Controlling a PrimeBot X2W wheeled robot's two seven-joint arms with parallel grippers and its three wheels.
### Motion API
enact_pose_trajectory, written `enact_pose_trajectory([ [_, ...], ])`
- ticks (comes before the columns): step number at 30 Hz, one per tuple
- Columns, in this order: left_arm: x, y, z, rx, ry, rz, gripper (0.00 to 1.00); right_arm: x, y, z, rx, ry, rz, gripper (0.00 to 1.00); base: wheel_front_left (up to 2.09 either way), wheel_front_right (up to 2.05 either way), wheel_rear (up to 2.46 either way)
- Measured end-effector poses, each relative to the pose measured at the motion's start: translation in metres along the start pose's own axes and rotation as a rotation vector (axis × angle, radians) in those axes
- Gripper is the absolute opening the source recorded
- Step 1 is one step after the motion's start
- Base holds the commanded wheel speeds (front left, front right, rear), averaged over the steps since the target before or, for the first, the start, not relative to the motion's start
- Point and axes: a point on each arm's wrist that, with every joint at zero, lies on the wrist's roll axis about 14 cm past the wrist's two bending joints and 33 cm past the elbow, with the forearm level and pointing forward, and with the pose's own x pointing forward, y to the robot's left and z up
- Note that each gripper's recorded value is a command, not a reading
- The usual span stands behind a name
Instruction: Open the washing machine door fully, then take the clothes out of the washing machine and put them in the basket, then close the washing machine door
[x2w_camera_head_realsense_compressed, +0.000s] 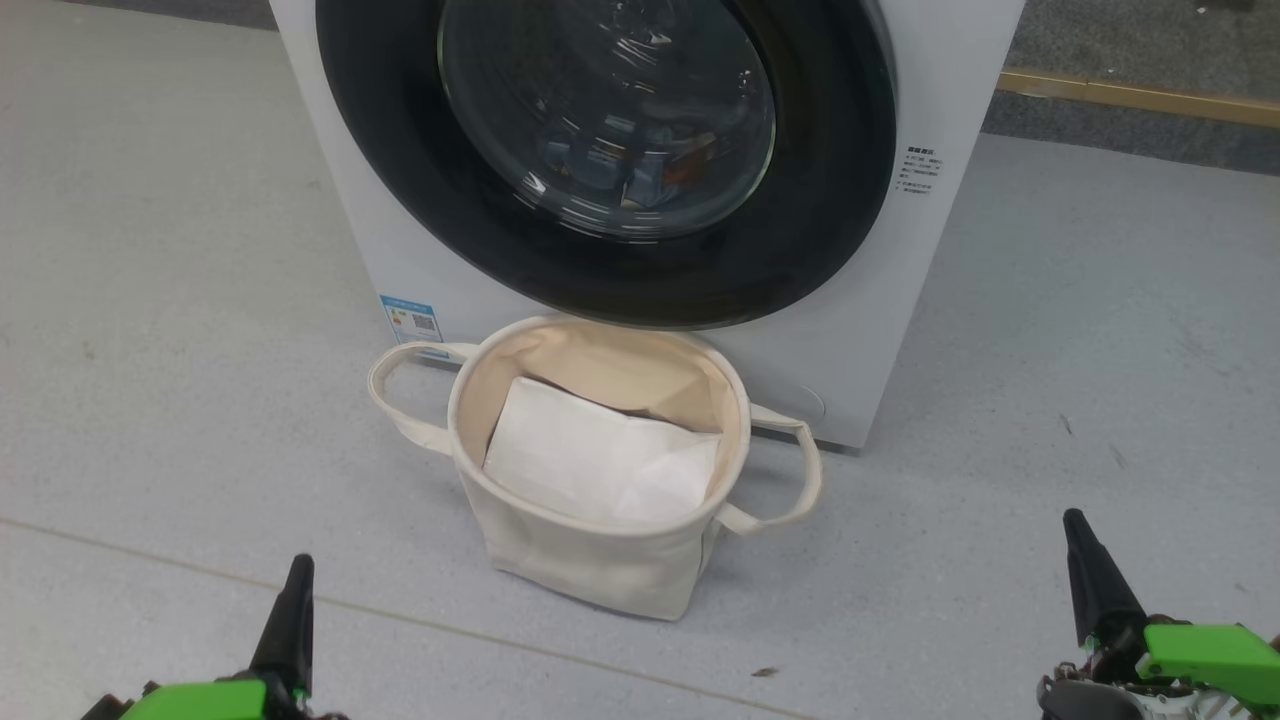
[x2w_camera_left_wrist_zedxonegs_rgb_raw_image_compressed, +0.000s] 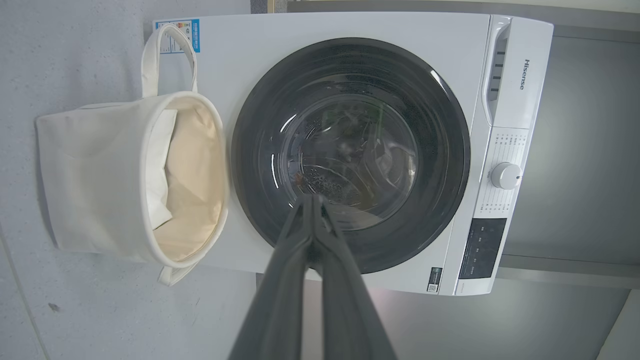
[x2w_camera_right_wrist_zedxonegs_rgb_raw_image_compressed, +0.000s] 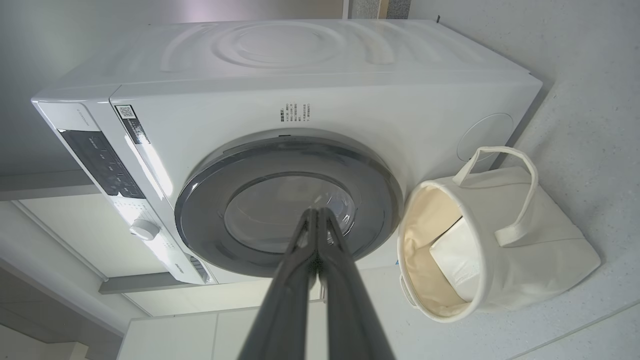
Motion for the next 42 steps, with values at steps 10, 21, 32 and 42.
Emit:
enact_pose_trajectory([
  [10,0.0000,0.0000,0.0000,0.000,0.000,0.000,0.00,0.0000,0.0000,0.0000,0.000,0.000,0.000,0.00,0.00,0.00,0.00],
  [21,0.0000,0.0000,0.0000,0.000,0.000,0.000,0.00,0.0000,0.0000,0.0000,0.000,0.000,0.000,0.00,0.00,0.00,0.00],
  [32,0.0000,0.0000,0.0000,0.000,0.000,0.000,0.00,0.0000,0.0000,0.0000,0.000,0.000,0.000,0.00,0.00,0.00,0.00],
  [42,0.0000,0.0000,0.0000,0.000,0.000,0.000,0.00,0.0000,0.0000,0.0000,0.000,0.000,0.000,0.00,0.00,0.00,0.00],
])
